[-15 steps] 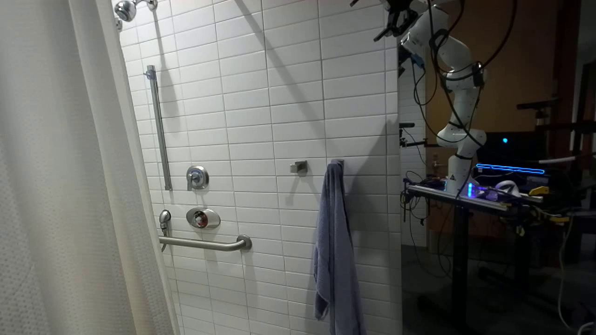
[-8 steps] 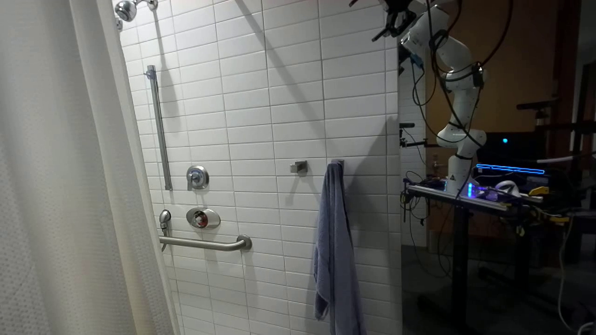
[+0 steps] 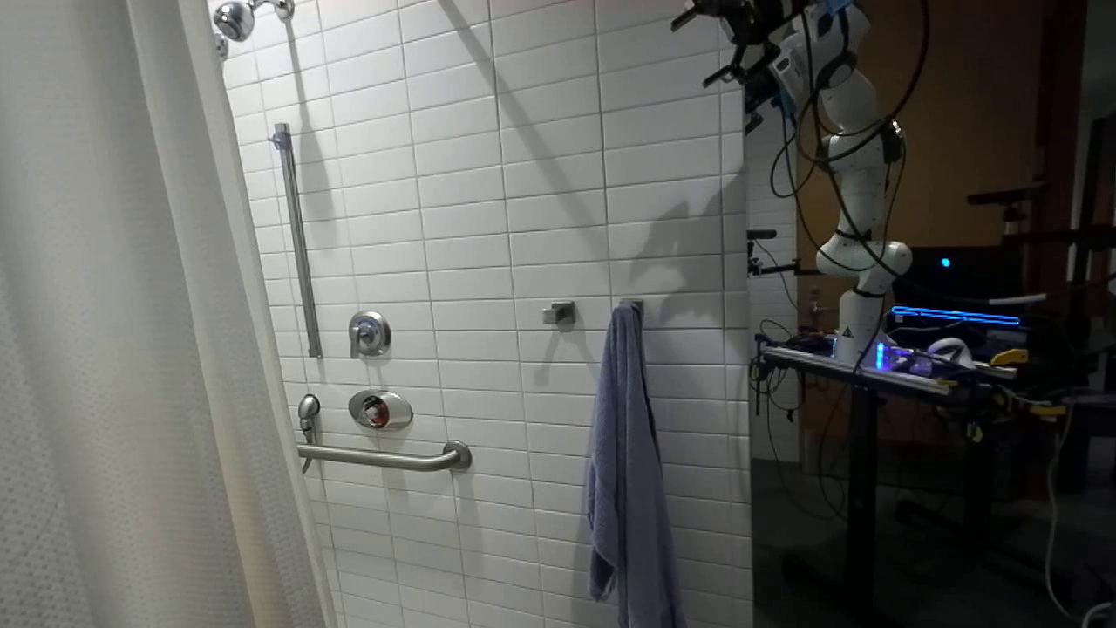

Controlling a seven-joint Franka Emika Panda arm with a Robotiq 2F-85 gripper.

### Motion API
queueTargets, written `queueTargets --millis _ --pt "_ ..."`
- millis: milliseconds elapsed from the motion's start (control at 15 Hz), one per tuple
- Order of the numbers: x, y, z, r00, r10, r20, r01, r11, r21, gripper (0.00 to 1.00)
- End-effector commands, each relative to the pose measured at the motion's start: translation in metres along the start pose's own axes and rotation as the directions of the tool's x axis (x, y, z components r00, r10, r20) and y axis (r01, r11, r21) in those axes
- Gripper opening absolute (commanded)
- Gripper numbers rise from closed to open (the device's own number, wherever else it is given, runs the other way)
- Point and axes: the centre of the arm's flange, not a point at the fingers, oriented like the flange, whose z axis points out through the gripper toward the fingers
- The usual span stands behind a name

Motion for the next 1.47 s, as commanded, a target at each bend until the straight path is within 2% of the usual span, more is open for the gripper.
queueTargets --millis 0,67,133,400,600,800,1133,1333,1400 --pt "0.042 0.004 -0.015 0.996 0.08 -0.039 -0.08 0.997 0.014 1.0" --pt "0.043 0.008 -0.015 0.996 0.082 -0.042 -0.081 0.997 0.006 1.0" --pt "0.028 0.017 -0.012 0.997 0.058 -0.04 -0.058 0.998 0.006 1.0" --pt "0.038 0.023 -0.011 0.996 0.068 -0.05 -0.068 0.998 -0.002 1.0" --pt "0.056 0.022 -0.011 0.991 0.125 -0.053 -0.125 0.992 -0.001 1.0" --pt "0.077 0.037 -0.011 0.976 0.204 -0.078 -0.205 0.979 0.001 1.0" --pt "0.104 0.067 -0.004 0.95 0.295 -0.106 -0.303 0.95 -0.068 1.0" --pt "0.103 0.075 0.006 0.945 0.308 -0.108 -0.319 0.942 -0.107 1.0" --pt "0.097 0.083 0.005 0.95 0.294 -0.103 -0.303 0.95 -0.081 1.0"
